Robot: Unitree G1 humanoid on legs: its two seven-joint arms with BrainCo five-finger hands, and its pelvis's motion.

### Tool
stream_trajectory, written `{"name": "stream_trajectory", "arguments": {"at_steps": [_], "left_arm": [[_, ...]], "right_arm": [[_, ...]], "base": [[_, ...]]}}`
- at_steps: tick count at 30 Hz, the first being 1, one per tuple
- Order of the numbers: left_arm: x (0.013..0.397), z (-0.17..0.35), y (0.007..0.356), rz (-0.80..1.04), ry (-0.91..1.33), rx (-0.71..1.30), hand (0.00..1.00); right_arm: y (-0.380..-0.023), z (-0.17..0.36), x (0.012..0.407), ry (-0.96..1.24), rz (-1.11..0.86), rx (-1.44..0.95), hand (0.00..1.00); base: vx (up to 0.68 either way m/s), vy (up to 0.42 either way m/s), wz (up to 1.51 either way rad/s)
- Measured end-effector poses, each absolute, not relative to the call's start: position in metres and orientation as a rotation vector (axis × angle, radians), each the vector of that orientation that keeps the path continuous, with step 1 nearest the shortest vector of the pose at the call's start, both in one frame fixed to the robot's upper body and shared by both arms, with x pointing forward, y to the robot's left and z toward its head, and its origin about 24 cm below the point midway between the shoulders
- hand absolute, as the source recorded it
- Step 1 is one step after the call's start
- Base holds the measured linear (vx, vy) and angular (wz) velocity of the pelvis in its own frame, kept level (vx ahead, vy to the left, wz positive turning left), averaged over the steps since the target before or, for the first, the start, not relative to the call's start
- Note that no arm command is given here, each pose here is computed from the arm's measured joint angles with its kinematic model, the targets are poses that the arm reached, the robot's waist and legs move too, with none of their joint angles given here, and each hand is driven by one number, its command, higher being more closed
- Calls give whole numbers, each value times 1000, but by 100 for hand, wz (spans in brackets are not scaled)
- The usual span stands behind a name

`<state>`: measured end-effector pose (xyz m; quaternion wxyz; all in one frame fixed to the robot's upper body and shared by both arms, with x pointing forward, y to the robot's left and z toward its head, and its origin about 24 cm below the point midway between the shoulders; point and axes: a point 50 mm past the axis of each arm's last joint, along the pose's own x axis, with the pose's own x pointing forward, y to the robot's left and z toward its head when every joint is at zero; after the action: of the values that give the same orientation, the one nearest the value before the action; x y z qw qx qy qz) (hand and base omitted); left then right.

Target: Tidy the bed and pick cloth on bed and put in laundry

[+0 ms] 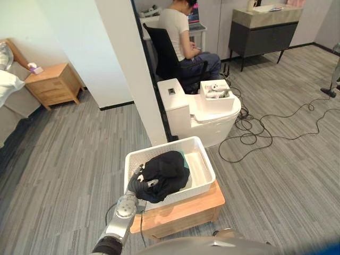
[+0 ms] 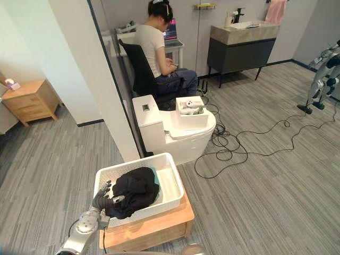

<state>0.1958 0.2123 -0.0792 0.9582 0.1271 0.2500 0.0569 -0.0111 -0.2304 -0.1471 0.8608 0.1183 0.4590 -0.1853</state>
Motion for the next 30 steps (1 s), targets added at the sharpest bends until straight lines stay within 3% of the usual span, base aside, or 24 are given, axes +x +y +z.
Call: {"name": "stream_trajectory", "arguments": {"at_steps": [7,16,24,30], "left_arm": [[212,-44,248,231,358,209,0],[208,-29,256,270,291,-21,0],[146,-69,264,450,471,-244,0],[59,-132,251,634,831,-362,0]], "right_arm": [[-228,-149,-17,988,-390,258,0],[-223,-150,-12,988,-338,259,0],[-221,-151,-10,1003,-311,236,0],[-219,-151,-9,1018,-285,214,0]], "base": [[12,-20,14],[1,-24,12],[-16,-31,16],[14,-10,8]]}}
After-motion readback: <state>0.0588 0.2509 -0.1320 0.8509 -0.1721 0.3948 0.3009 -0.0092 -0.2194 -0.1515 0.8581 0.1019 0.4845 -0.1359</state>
